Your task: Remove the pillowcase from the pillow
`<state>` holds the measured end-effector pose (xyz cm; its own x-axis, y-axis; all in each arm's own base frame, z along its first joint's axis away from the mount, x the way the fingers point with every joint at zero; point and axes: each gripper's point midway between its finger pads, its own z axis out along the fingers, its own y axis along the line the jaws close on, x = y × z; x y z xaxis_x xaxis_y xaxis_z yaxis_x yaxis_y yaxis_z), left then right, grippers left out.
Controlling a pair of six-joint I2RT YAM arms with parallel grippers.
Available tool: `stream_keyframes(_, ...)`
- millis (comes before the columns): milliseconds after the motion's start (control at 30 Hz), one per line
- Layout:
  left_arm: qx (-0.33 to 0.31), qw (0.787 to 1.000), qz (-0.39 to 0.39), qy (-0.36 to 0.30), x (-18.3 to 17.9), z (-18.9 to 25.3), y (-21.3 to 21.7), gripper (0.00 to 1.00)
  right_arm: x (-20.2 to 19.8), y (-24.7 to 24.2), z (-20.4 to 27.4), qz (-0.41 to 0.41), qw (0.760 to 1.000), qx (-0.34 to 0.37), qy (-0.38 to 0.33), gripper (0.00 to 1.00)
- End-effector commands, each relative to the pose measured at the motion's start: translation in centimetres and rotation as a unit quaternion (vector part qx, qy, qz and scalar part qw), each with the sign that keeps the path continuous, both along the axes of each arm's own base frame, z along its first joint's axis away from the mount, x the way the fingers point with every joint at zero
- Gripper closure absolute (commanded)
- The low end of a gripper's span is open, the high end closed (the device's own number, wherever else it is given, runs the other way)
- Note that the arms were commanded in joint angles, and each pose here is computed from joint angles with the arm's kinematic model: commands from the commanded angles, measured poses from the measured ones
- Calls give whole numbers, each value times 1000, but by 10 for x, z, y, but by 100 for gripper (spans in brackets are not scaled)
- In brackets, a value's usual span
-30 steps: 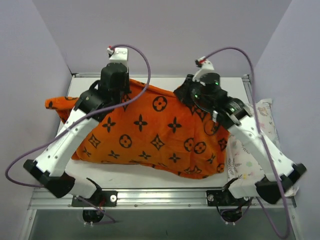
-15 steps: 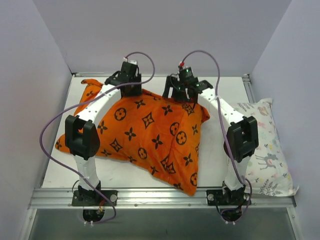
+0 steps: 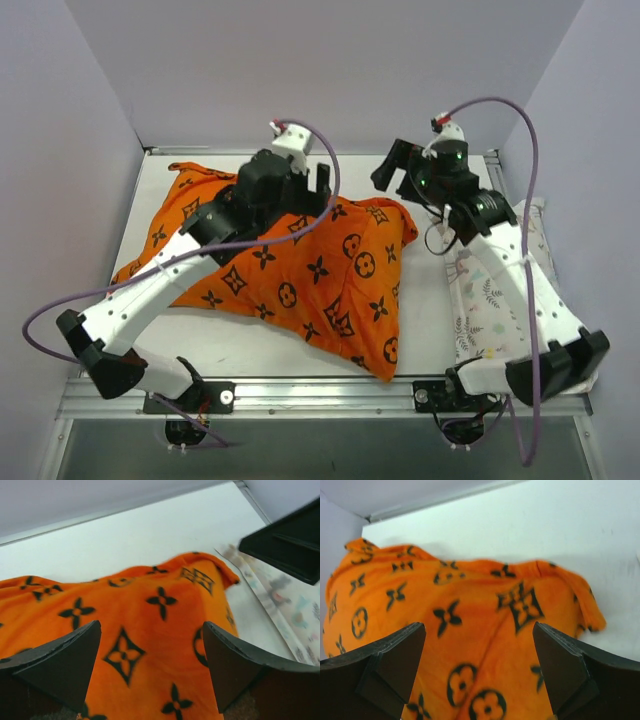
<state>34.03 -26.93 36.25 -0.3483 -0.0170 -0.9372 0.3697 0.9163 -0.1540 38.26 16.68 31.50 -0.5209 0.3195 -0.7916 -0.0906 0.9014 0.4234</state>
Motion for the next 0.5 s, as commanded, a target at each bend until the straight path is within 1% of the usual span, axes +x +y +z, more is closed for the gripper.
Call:
stream_keyframes(0,35,999,-14,1,-31,-25,-15,9,-48,-19,-16,-8,1000,-1,3,7)
stream_keyframes(33,46,998,-37,12,-47,-40,-29,9,-61,-25,-42,-15,1000,-4,25,7)
stream_keyframes(67,50,998,-44,17,-54,-47,-36,8,-72,-30,-51,-19,999,-2,29,6)
stream_keyframes(100,59,997,-52,22,-61,-56,-43,8,-89,-31,-41,-7,1000,17,6,6)
stream_keyframes(133,69,996,-47,23,-63,-62,-45,8,-98,-29,-47,1,1000,28,5,6)
stream_keyframes(167,82,995,-58,24,-72,-71,-55,7,-110,-30,-81,-1,999,34,37,7)
stream_keyframes(200,99,993,-56,29,-72,-84,-60,7,-120,-25,-76,16,998,61,21,7)
stream_keyframes(233,108,992,-53,31,-71,-90,-62,7,-125,-21,-87,26,997,68,25,7)
stream_keyframes(267,115,992,-50,33,-70,-96,-65,7,-134,-15,-111,37,996,73,46,7)
stream_keyframes(300,124,990,-52,40,-70,-106,-71,7,-134,-10,-114,44,995,80,36,6)
stream_keyframes(367,130,990,-43,40,-69,-113,-73,6,-145,8,-134,80,993,72,56,5)
stream_keyframes(433,136,989,-40,43,-68,-122,-77,6,-144,18,-139,87,993,65,44,2)
stream_keyframes(467,138,989,-35,44,-66,-125,-76,6,-147,24,-148,96,992,61,51,1)
